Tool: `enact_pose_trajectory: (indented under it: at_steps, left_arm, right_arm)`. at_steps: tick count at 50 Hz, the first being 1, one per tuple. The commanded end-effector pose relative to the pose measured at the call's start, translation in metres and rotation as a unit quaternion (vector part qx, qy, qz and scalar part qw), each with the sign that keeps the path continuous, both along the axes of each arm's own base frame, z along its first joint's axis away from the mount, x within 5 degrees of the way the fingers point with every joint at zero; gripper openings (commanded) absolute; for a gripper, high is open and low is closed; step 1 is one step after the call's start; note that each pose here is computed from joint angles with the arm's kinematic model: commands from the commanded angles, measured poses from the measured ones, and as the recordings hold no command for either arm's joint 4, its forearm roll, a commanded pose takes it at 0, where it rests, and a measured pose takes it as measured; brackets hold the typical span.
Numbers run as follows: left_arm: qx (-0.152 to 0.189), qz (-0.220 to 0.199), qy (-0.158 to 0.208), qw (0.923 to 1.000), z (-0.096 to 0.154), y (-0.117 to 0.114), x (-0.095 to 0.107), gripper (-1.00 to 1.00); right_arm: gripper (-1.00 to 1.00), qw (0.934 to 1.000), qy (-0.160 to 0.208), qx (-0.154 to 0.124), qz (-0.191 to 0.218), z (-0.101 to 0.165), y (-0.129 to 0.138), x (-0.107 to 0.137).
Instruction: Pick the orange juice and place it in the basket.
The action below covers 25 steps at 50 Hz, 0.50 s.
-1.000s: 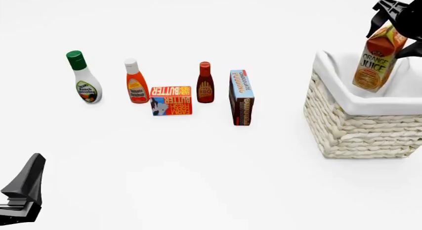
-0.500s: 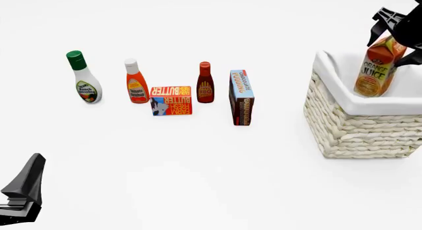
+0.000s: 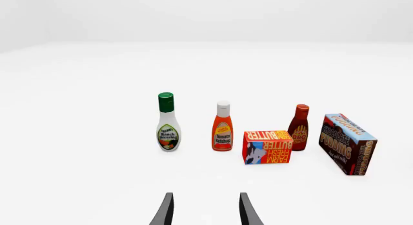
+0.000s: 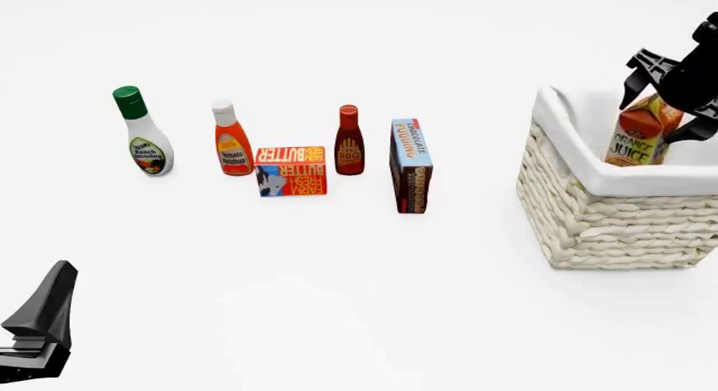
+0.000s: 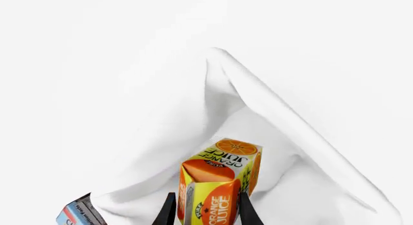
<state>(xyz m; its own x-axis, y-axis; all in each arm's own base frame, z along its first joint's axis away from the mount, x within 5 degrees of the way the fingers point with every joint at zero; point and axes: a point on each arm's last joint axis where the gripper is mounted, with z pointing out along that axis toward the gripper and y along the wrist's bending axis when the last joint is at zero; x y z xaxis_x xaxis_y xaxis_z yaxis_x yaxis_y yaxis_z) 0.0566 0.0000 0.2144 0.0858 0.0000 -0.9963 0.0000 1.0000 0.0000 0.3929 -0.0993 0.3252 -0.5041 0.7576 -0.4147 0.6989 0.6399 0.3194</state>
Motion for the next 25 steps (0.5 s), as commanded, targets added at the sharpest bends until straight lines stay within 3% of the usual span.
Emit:
enact_pose_trajectory:
  at_steps: [1,5,6,15,25]
  left_arm:
    - [0.0,0.0,0.0,1.0,0.0,0.0,0.0,1.0]
    - [0.0,0.0,0.0,1.0,0.0,0.0,0.0,1.0]
    - [0.0,0.0,0.0,1.0,0.0,0.0,0.0,1.0]
    - [0.0,0.0,0.0,1.0,0.0,0.0,0.0,1.0]
    - [0.0,0.0,0.0,1.0,0.0,0.0,0.0,1.0]
  right_arm:
    - [-1.0,0.9999,0.002,0.005,-0.013,-0.007,-0.005,-0.003]
    - [-1.0,0.9998,0.0,0.006,-0.018,-0.005,-0.008,-0.003]
    - [1.0,0.9998,-0.001,0.005,-0.019,-0.004,-0.008,-0.003]
    - [1.0,0.9997,-0.006,0.005,-0.021,0.005,-0.008,-0.004]
    - [1.0,0.9994,-0.028,0.005,-0.018,0.033,0.002,-0.009]
